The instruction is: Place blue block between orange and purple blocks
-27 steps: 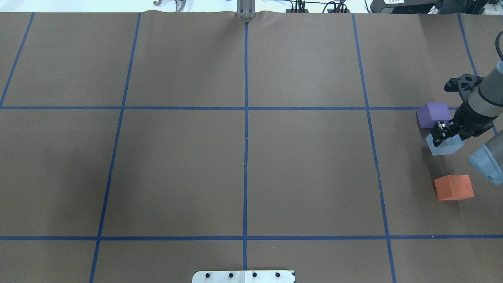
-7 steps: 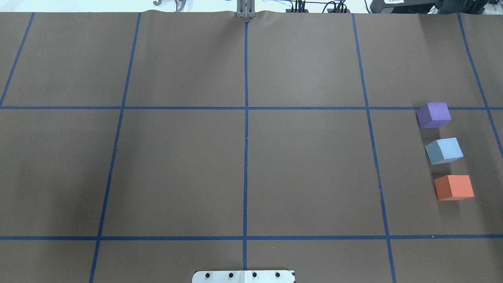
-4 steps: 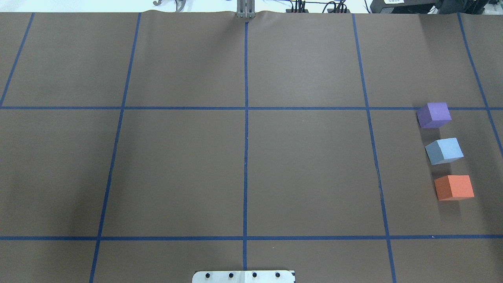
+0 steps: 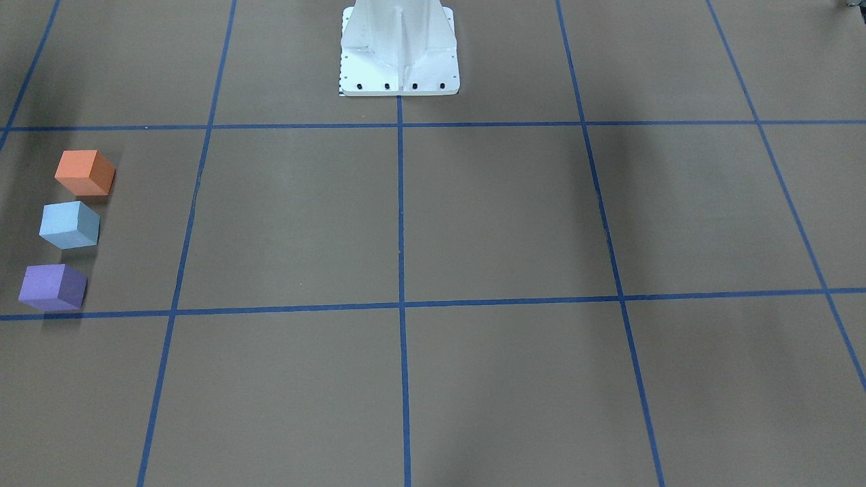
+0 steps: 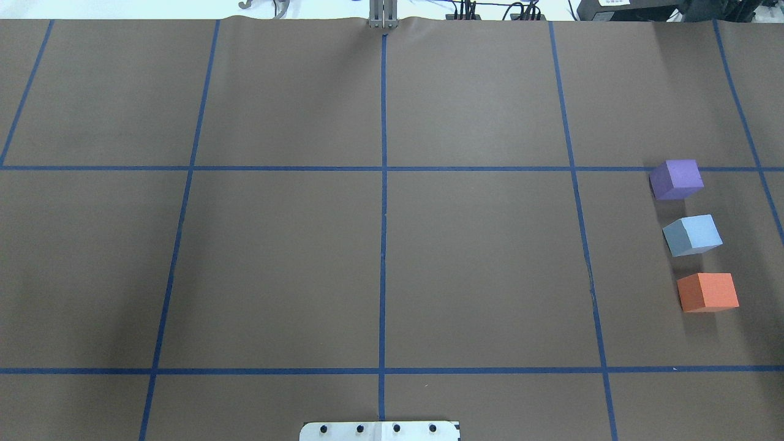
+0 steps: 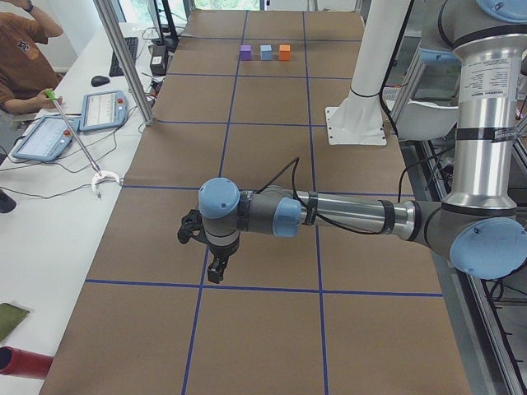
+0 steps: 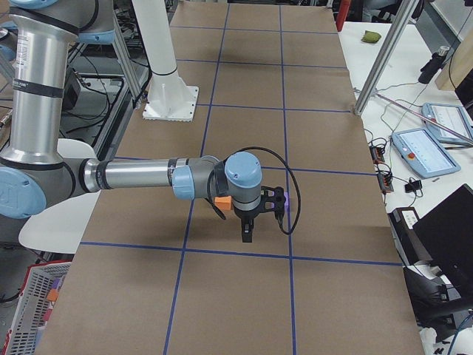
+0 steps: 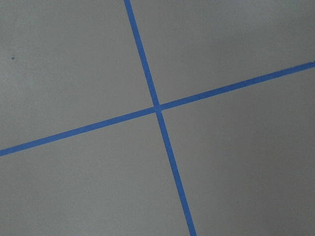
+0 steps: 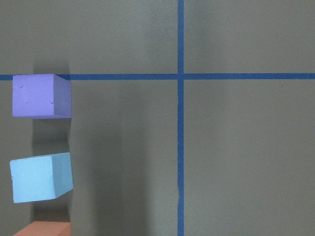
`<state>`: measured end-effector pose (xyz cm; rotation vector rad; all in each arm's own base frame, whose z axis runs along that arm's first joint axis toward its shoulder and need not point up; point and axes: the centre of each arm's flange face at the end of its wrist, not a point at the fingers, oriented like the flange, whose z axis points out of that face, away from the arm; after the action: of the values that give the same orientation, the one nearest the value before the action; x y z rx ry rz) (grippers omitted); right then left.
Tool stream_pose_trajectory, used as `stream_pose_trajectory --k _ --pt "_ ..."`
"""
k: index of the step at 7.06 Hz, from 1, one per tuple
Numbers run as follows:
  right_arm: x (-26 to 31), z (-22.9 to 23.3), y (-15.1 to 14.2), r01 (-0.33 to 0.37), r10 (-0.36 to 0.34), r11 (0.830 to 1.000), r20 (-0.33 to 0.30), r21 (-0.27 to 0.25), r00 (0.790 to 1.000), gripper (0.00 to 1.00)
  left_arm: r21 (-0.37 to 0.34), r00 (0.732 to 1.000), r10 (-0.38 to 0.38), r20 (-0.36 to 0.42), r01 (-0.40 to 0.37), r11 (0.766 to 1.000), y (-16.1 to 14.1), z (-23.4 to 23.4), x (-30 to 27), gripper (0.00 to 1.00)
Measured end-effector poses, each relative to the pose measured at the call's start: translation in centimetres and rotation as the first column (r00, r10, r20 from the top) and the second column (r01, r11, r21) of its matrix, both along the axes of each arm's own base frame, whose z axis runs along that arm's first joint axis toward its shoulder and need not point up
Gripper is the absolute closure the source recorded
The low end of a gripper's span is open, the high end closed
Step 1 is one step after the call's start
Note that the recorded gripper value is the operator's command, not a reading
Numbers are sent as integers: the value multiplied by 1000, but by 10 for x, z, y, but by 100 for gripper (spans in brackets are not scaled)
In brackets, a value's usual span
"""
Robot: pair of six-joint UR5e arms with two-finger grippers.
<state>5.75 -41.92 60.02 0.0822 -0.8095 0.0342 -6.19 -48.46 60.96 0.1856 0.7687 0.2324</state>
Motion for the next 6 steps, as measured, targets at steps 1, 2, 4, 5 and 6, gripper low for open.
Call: stream_pose_trajectory --k 1,2,4,5,6 --pt "-2 -1 -1 3 -3 1000 2 0 1000 0 -1 1000 0 0 0 1000 0 0 0 0" --pt "-3 -2 -1 5 -5 1000 3 0 1000 0 -2 1000 0 0 0 1000 0 1 0 0" --pt "-4 -2 -1 5 -5 1000 4 0 1000 0 -3 1000 1 1 -1 1000 -1 1 1 0" --pt "-4 -2 -1 5 -5 1000 4 1 1000 0 -4 1000 1 2 -1 1000 -1 2 1 0" --pt "-4 -3 -1 5 -5 1000 4 1 1000 0 -5 1000 1 2 -1 1000 -1 3 1 0"
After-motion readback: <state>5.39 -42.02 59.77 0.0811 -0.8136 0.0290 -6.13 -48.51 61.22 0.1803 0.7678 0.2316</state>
